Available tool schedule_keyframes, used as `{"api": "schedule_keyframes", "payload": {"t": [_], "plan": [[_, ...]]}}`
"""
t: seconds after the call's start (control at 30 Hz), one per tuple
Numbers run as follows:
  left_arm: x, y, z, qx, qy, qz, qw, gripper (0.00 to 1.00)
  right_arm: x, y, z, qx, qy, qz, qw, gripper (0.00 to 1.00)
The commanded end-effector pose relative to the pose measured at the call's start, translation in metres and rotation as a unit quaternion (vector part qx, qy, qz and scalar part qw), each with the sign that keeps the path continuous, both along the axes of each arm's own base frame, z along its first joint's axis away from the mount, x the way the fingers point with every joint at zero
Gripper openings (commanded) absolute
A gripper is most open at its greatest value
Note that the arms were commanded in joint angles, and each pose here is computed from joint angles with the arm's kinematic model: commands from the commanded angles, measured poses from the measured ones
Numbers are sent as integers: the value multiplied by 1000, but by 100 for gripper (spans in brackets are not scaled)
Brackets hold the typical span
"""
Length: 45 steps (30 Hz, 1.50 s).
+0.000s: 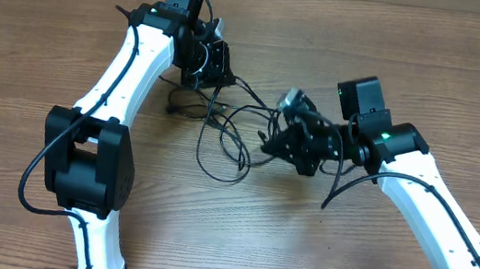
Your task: Untangle cables
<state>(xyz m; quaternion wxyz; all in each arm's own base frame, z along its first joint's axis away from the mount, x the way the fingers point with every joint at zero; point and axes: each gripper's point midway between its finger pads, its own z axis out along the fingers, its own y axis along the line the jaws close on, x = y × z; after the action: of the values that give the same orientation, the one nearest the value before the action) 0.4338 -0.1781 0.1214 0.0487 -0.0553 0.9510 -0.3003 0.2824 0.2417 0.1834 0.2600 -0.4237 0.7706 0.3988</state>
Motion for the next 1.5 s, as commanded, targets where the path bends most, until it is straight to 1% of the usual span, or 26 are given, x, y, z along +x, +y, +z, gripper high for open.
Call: {"api": "schedule_keyframes", "payload": {"t": [0.0,0.03,0.07,0.2,0.3,0.47,0.53,0.6,0.67,0.73,0.8,0.9,0.97,1.0,1.03,1.07,1.1,1.13,1.23,1.3,1.47], "plan": [[5,8,9,18,-19,3,1000,9,17,-3,10,-1,42,-91,995,4],[4,8,9,18,-19,2,1000,9,24,-6,7,-12,48,-120,991,4],[5,9,8,21,-20,1,1000,9,40,-19,-3,-42,67,-195,978,4],[5,9,8,22,-21,1,1000,9,60,-52,-22,-98,101,-337,931,4],[5,9,8,22,-22,0,1000,9,65,-70,-30,-122,114,-399,902,4],[5,10,8,25,-24,-2,999,8,66,-104,-44,-168,130,-499,840,4],[5,11,7,28,-24,-2,999,8,64,-113,-47,-182,131,-518,825,4],[6,11,7,30,-25,-1,999,8,61,-117,-49,-192,132,-521,821,5],[6,12,7,32,-25,0,999,8,60,-117,-50,-195,135,-520,821,25],[6,12,7,33,-25,0,999,8,59,-117,-50,-196,135,-520,821,58],[6,12,6,33,-25,0,999,8,59,-117,-50,-196,135,-520,821,69],[5,12,6,34,-23,-1,999,9,59,-117,-50,-195,135,-519,821,77],[4,12,6,35,-23,-1,999,11,59,-117,-50,-195,135,-519,821,82],[4,12,6,36,-23,-1,999,15,59,-117,-50,-195,136,-519,821,86],[5,12,6,36,-23,-1,999,19,59,-117,-50,-195,136,-519,821,87],[5,12,5,37,-23,-1,999,30,59,-116,-50,-195,136,-519,821,90],[5,13,5,39,-23,0,999,40,59,-116,-50,-195,136,-519,821,91],[4,15,4,46,-22,2,999,57,59,-116,-51,-195,136,-519,821,91],[3,22,0,68,-18,7,997,89,59,-116,-53,-197,138,-518,821,93],[2,27,-3,81,-15,10,997,100,59,-116,-58,-203,142,-517,819,93],[2,32,-5,98,-15,14,995,100,60,-116,-63,-209,147,-516,818,93]]}}
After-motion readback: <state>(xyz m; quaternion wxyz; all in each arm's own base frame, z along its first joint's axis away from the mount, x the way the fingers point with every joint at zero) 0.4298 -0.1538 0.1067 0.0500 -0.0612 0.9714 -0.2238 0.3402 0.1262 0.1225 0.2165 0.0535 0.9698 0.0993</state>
